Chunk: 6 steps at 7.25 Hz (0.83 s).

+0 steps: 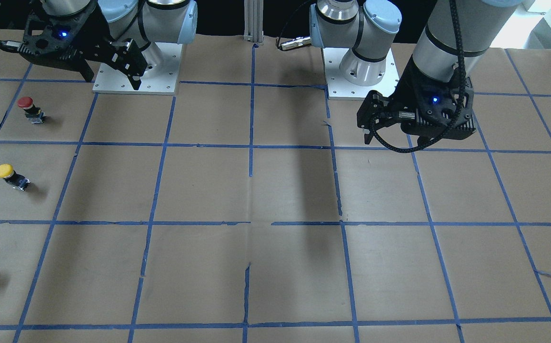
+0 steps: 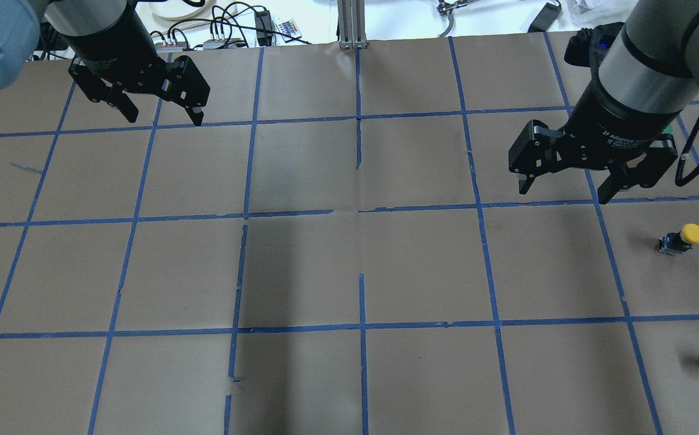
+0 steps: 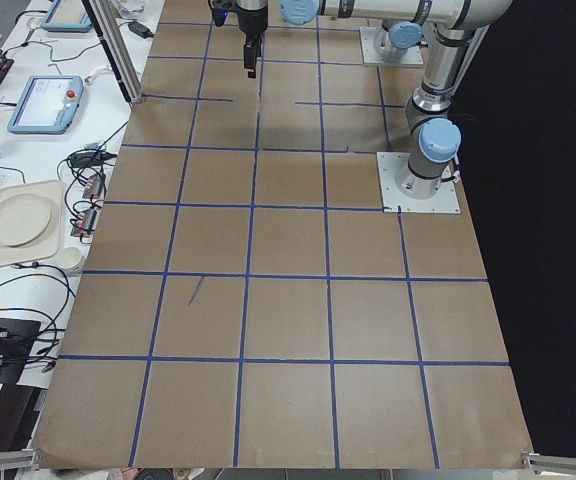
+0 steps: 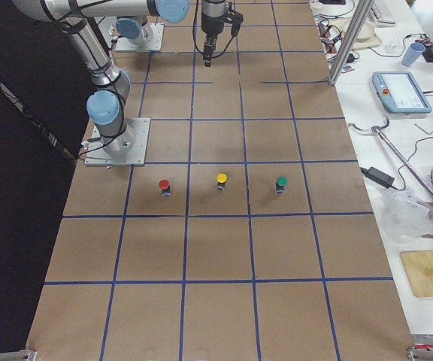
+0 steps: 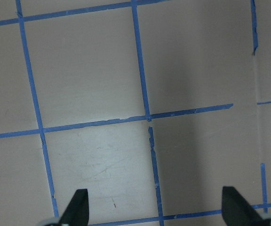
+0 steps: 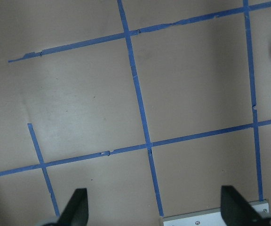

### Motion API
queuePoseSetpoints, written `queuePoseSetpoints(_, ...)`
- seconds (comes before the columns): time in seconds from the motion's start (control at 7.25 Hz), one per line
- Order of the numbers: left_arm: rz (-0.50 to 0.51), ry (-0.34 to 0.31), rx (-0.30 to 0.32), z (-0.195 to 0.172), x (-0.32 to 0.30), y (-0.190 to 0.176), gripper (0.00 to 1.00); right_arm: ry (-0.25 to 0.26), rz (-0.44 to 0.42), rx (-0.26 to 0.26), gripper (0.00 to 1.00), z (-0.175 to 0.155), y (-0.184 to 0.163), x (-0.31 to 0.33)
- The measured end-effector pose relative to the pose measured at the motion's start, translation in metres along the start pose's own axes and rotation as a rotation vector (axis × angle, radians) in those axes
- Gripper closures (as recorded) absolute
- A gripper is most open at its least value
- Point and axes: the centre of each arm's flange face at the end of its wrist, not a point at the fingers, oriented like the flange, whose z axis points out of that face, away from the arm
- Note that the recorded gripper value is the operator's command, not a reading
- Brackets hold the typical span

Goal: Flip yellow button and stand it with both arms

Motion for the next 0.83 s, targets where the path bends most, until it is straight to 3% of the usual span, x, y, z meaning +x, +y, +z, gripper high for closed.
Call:
queuePoseSetpoints(0.28,-0.001,0.031,-0.038,-0.0035,0.0037,0.0107,0.00,-0.001,-0.003,0.015,0.00,-0.0048,0.0070,-0.0001)
queuePoseSetpoints(0.83,-0.002,0.044,-0.046,-0.0065,0.0051,0.0153,0.00,0.000,-0.003,0.021,0.00,-0.0065,0.0091,0.0001)
